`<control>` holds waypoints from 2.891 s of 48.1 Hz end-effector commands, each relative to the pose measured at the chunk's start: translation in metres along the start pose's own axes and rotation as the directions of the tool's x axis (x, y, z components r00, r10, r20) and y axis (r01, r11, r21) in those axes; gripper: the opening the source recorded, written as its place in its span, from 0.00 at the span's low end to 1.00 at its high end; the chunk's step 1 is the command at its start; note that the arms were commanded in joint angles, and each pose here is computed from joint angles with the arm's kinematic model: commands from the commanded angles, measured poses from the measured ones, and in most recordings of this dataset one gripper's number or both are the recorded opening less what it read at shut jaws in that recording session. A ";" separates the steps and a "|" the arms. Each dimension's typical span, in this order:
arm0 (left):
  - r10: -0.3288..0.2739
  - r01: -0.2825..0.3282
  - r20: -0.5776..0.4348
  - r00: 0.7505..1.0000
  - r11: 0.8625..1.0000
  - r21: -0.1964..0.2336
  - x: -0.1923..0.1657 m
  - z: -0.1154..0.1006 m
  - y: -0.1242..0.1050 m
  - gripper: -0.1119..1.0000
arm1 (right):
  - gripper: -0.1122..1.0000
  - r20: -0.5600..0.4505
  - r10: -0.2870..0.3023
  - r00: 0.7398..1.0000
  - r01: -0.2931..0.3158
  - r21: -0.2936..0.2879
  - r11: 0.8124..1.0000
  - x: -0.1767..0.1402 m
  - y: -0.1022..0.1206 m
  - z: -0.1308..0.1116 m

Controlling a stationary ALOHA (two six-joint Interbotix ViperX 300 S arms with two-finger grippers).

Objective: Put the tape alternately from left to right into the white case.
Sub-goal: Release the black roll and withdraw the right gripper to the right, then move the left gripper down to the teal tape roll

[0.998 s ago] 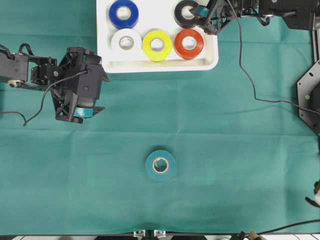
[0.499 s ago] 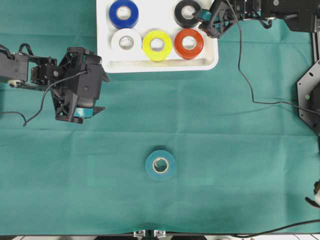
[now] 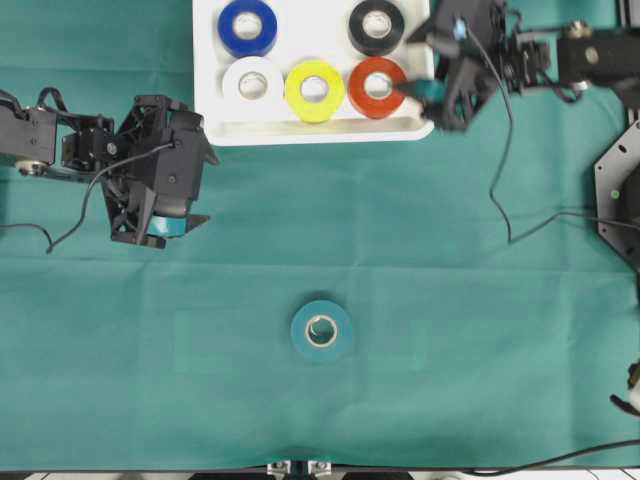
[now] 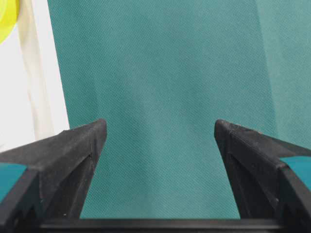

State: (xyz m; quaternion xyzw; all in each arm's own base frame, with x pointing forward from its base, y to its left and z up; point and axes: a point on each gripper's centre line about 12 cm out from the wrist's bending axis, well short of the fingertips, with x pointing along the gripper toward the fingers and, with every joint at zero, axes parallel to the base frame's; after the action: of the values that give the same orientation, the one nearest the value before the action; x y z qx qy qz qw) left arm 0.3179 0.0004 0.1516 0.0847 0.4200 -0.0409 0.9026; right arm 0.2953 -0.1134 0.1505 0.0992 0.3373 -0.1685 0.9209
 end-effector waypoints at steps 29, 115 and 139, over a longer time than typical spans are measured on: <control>-0.011 0.011 0.021 1.000 1.000 0.007 -0.002 0.005 -0.006 0.72 | 0.83 -0.010 0.205 0.979 -0.204 -0.141 0.969 -0.027 0.067 -0.030; -0.129 0.149 0.113 0.985 0.970 -0.193 0.055 0.081 -0.072 0.72 | 0.83 -0.010 0.211 0.977 -0.210 -0.147 0.967 -0.025 0.071 -0.027; -0.136 0.157 0.080 0.988 0.893 -0.421 0.085 0.096 -0.078 0.72 | 0.83 -0.037 0.204 0.978 -0.207 -0.147 0.967 -0.016 0.071 -0.029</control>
State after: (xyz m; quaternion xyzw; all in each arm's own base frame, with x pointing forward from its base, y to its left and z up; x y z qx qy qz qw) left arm 0.4296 -0.0907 0.1284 -0.1390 0.4108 -0.0160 0.9009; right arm 0.2866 -0.0355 0.1360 0.0663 0.3602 -0.0481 0.9293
